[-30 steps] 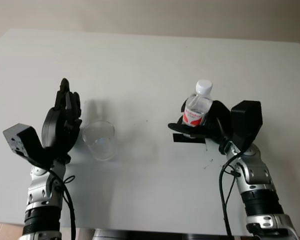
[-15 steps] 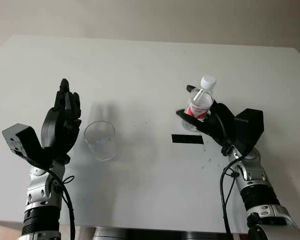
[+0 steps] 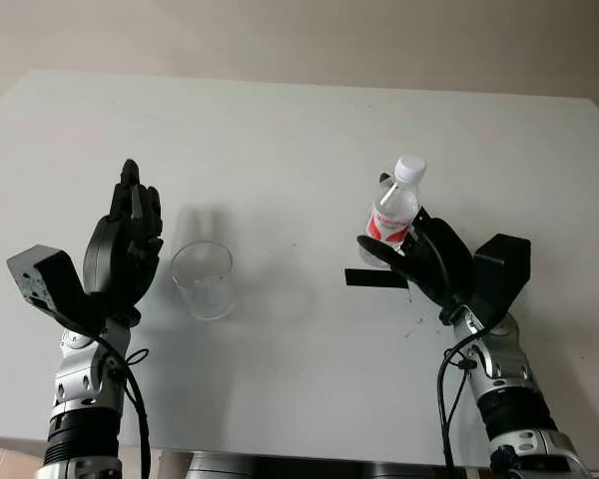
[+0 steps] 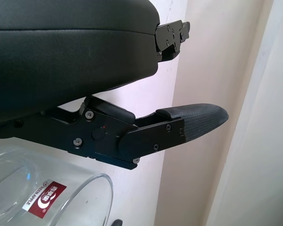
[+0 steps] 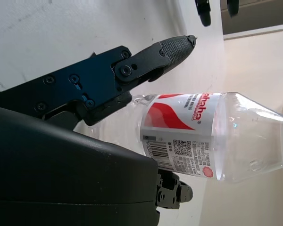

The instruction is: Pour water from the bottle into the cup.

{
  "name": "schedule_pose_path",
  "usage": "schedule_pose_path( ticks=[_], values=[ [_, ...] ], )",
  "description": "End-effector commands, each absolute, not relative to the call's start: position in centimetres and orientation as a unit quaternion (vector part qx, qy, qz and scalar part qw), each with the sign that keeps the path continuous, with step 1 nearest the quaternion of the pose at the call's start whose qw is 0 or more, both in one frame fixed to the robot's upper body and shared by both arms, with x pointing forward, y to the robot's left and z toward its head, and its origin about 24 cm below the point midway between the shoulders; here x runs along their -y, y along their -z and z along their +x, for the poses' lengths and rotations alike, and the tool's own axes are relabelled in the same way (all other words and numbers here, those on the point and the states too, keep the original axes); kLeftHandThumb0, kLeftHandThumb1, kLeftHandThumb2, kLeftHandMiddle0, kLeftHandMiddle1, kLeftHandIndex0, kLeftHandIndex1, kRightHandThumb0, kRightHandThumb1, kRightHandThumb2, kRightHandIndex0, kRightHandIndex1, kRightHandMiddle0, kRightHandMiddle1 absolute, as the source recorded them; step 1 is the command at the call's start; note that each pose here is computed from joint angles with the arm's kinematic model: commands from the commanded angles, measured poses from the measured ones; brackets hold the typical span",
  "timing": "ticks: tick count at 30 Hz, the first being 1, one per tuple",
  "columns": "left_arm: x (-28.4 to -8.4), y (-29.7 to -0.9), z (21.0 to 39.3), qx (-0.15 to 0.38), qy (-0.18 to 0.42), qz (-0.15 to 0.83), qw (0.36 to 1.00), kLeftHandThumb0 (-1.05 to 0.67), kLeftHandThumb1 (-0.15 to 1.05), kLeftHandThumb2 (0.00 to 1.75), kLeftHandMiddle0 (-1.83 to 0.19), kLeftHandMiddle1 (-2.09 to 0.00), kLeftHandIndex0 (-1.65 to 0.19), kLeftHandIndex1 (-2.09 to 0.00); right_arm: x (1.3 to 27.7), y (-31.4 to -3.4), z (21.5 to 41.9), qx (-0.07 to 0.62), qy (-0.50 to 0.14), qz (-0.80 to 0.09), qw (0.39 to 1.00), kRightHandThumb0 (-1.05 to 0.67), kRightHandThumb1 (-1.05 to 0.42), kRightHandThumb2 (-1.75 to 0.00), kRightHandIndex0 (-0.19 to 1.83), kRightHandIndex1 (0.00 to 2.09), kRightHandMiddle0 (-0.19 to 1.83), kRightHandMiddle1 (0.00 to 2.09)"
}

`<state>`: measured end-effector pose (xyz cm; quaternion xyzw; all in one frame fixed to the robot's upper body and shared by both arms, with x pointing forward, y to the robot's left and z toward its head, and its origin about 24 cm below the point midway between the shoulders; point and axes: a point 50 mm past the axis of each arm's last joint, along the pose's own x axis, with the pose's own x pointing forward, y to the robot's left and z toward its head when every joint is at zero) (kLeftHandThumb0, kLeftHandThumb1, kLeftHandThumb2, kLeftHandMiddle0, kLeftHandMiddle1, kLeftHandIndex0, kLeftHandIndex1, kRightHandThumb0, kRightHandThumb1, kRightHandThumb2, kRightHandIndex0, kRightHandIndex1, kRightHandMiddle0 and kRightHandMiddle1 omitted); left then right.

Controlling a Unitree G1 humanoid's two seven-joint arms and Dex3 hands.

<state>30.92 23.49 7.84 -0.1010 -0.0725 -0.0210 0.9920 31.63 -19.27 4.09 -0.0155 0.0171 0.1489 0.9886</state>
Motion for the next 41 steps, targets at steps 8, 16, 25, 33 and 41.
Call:
schedule_pose_path(
  ticks=[8, 16, 25, 33, 41],
  values=[
    [-23.6, -8.6, 31.2, 0.087, 0.025, -0.101, 0.991, -0.8, 1.05, 0.66, 0.19, 0.0, 0.19, 0.0, 19.9, -1.3, 29.4, -0.079, -0.135, 0.003, 0.988, -0.74, -0.88, -0.05, -0.19, 0.01, -0.19, 0.07],
    [-23.5, -8.4, 31.1, 0.087, 0.022, -0.101, 0.991, -0.79, 1.05, 0.66, 0.19, 0.0, 0.19, 0.0, 20.8, -1.1, 28.7, -0.087, -0.123, 0.0, 0.989, -0.72, -0.88, -0.05, -0.19, 0.02, -0.18, 0.07],
    [-23.6, -8.4, 31.0, 0.089, 0.022, -0.1, 0.991, -0.79, 1.05, 0.66, 0.19, 0.0, 0.19, 0.0, 21.2, -1.3, 28.2, -0.047, -0.086, -0.013, 0.995, -0.75, -0.89, -0.06, -0.19, 0.0, -0.19, 0.01],
    [-23.5, -8.5, 31.0, 0.089, 0.025, -0.1, 0.991, -0.79, 1.05, 0.66, 0.19, 0.0, 0.19, 0.0, 18.5, -5.3, 27.6, 0.129, -0.003, -0.14, 0.982, -0.93, -0.95, -0.06, -0.19, 0.0, -0.19, 0.0],
    [-23.6, -8.5, 30.7, 0.089, 0.026, -0.099, 0.991, -0.79, 1.05, 0.66, 0.19, 0.0, 0.19, 0.0, 16.7, -7.2, 28.0, 0.177, 0.008, -0.191, 0.965, -0.95, -0.96, -0.06, -0.19, 0.0, -0.19, 0.0]
  ],
)
